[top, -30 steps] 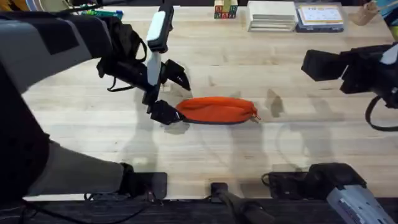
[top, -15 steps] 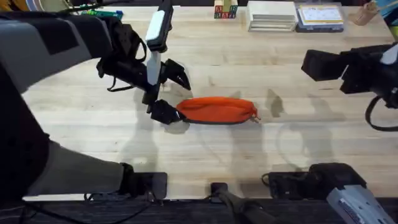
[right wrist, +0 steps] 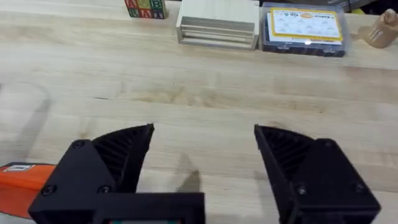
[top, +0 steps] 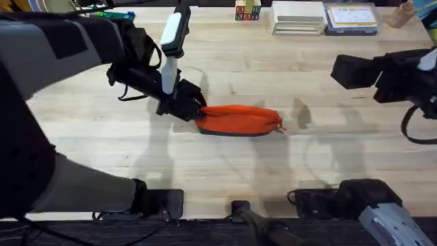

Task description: Unzip the bag, pick up the pens from the table one at a time and place them inside, then zip the bag closed.

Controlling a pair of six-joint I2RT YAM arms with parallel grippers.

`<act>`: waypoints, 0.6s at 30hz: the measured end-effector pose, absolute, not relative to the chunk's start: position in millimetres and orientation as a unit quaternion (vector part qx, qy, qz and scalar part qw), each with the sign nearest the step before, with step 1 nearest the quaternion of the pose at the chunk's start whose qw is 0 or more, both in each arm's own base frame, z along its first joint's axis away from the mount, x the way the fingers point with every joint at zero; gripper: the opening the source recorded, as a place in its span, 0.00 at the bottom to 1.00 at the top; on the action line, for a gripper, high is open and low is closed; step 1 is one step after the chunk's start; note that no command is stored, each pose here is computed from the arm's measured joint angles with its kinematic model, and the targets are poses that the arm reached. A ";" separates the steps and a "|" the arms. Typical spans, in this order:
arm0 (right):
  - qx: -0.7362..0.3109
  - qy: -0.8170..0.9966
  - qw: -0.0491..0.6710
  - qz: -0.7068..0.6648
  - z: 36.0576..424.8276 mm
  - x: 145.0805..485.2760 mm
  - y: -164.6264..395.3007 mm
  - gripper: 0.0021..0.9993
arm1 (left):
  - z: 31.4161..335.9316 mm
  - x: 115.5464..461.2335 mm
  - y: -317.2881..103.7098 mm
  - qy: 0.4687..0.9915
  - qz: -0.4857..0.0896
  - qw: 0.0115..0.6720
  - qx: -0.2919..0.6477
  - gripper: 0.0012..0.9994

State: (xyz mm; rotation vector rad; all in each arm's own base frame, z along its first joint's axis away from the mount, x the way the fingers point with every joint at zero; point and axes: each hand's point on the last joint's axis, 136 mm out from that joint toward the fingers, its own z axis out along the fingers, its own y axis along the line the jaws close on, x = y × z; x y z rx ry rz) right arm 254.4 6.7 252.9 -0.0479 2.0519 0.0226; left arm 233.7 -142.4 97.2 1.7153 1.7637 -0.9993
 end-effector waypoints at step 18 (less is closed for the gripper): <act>-0.049 0.860 0.508 0.028 247.9 251.0 17.2 1.00 | 97.0 233.7 -142.4 0.645 -0.365 0.240 0.627 0.04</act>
